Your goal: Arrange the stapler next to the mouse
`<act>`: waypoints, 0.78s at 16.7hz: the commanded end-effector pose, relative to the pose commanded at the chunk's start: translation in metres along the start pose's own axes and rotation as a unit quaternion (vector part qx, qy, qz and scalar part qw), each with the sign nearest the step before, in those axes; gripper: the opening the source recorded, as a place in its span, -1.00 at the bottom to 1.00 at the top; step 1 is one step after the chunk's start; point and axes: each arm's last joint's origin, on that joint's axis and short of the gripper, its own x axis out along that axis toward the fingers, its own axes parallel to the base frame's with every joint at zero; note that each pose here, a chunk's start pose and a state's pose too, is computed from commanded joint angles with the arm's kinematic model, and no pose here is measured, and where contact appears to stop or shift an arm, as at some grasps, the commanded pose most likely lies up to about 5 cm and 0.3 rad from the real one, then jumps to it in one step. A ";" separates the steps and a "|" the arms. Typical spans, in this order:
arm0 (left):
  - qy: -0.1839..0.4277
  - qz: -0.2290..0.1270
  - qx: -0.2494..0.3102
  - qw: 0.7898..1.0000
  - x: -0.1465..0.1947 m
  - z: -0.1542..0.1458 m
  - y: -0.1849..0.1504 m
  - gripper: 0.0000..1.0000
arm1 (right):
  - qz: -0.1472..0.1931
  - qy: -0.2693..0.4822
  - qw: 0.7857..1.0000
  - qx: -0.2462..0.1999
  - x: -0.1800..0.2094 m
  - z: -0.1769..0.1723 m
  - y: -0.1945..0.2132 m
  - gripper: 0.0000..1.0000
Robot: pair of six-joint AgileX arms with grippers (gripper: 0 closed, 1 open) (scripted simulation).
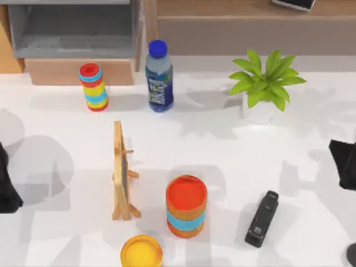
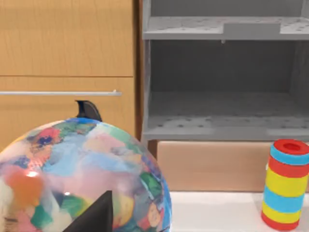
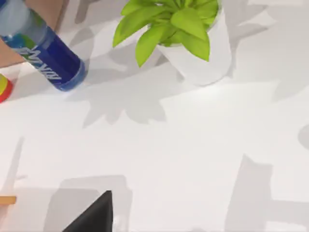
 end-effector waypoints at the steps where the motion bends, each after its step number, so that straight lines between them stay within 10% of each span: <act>1: 0.000 0.000 0.000 1.000 0.000 0.000 0.000 1.00 | -0.008 0.047 0.999 0.020 0.009 0.005 0.011 1.00; 13: 0.000 0.000 0.000 1.000 0.000 0.000 0.000 1.00 | -0.286 0.374 0.870 0.148 0.151 -0.013 0.093 1.00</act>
